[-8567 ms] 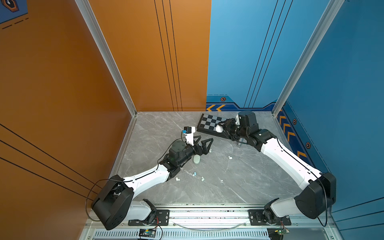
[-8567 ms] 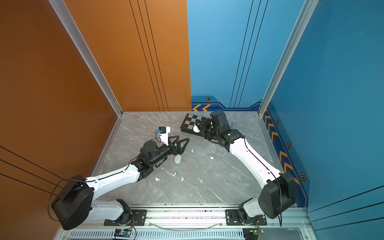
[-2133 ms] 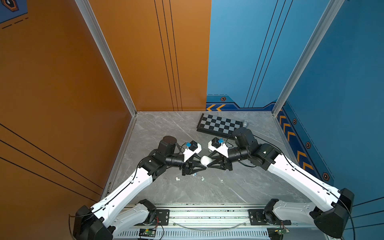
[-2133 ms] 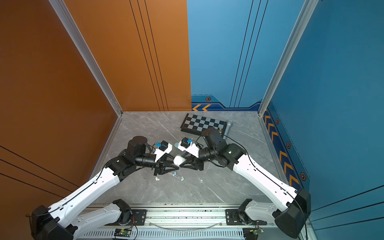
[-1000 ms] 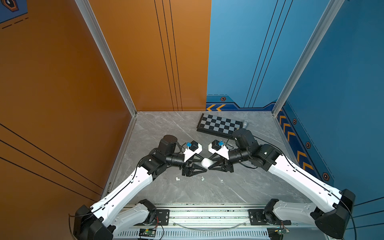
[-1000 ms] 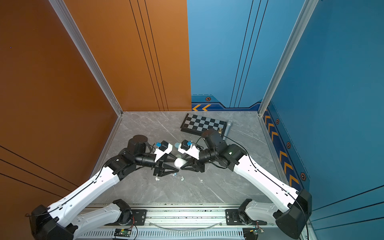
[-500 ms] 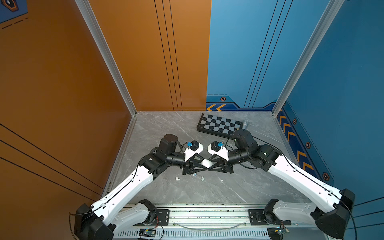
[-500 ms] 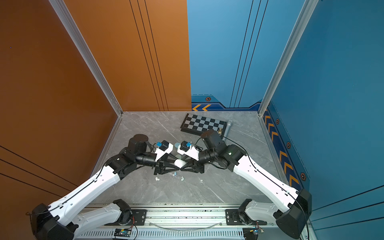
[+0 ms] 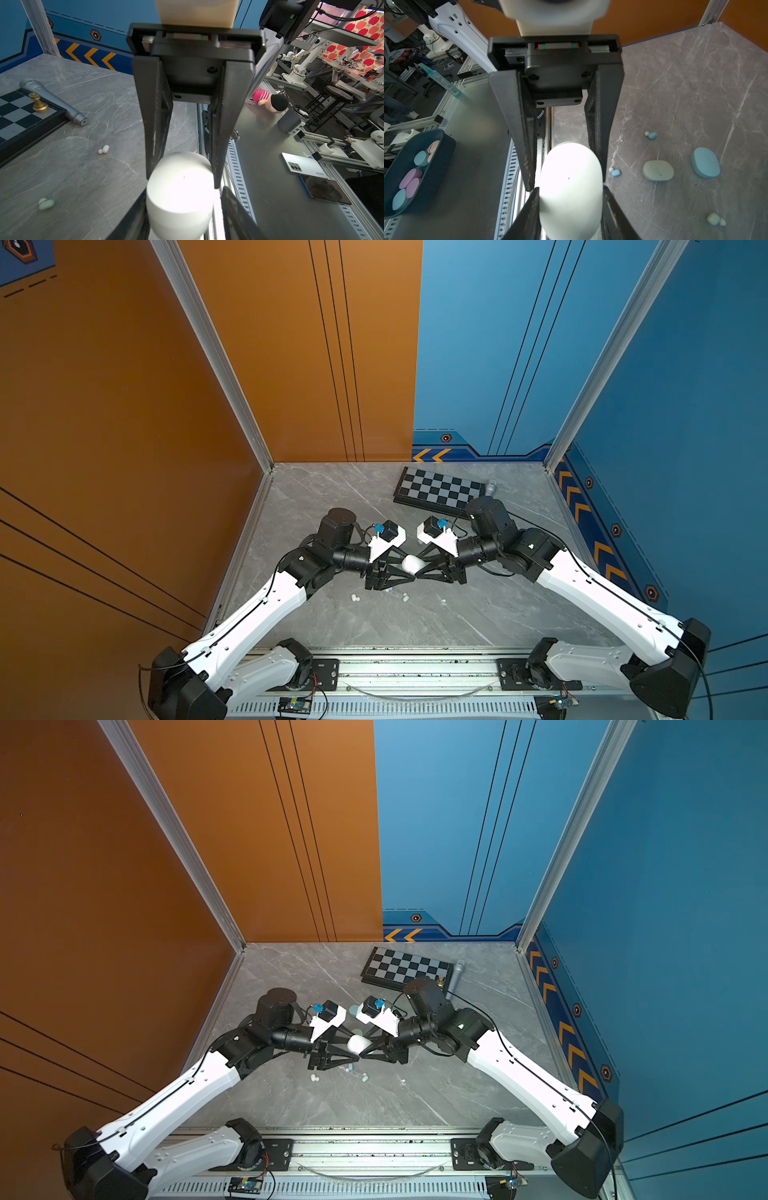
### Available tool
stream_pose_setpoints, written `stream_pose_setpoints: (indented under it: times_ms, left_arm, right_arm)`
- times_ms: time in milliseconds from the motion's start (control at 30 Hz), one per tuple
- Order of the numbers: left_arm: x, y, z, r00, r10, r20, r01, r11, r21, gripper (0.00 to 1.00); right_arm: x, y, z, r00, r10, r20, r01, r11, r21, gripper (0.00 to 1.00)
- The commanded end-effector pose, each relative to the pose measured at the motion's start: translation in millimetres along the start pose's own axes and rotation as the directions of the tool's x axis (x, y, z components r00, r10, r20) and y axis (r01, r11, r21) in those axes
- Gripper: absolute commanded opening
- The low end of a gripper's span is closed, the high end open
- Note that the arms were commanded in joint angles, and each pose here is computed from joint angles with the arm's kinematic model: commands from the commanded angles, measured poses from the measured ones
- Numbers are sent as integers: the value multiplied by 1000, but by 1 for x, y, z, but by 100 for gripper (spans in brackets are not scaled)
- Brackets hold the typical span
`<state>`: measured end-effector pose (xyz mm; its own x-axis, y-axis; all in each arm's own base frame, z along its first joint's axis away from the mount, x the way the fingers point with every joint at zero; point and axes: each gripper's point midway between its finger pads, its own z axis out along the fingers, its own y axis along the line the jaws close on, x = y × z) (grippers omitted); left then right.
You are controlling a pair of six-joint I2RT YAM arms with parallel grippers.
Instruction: Insert the wireless bluetooth earbuds into the charging case
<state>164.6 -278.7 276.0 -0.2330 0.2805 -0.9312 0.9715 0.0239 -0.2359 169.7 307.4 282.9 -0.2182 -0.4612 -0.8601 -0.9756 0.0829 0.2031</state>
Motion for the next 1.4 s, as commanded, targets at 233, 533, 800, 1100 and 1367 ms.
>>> stream_pose_setpoints:
  times_ms: [233,533,800,1100,1367]
  left_arm:
    - [-5,-10,1,1000,27,4,-27,999,44,39]
    - [-5,-10,2,1000,17,4,-18,999,44,3]
    - [-3,-7,2,1000,16,1,-16,999,30,0]
    - [-2,-6,1,1000,13,-1,-13,1000,25,0]
    - [0,-5,1,1000,6,-4,-6,1000,19,0]
  right_arm:
    - [-12,-2,-3,999,-17,43,16,1000,16,12]
    - [-3,-9,3,1000,-10,14,9,999,45,20]
    - [-1,-17,2,1000,-1,14,0,996,88,47]
    - [-4,-27,-4,998,26,54,-34,990,134,60]
    - [-11,-45,-15,992,54,118,-76,978,195,64]
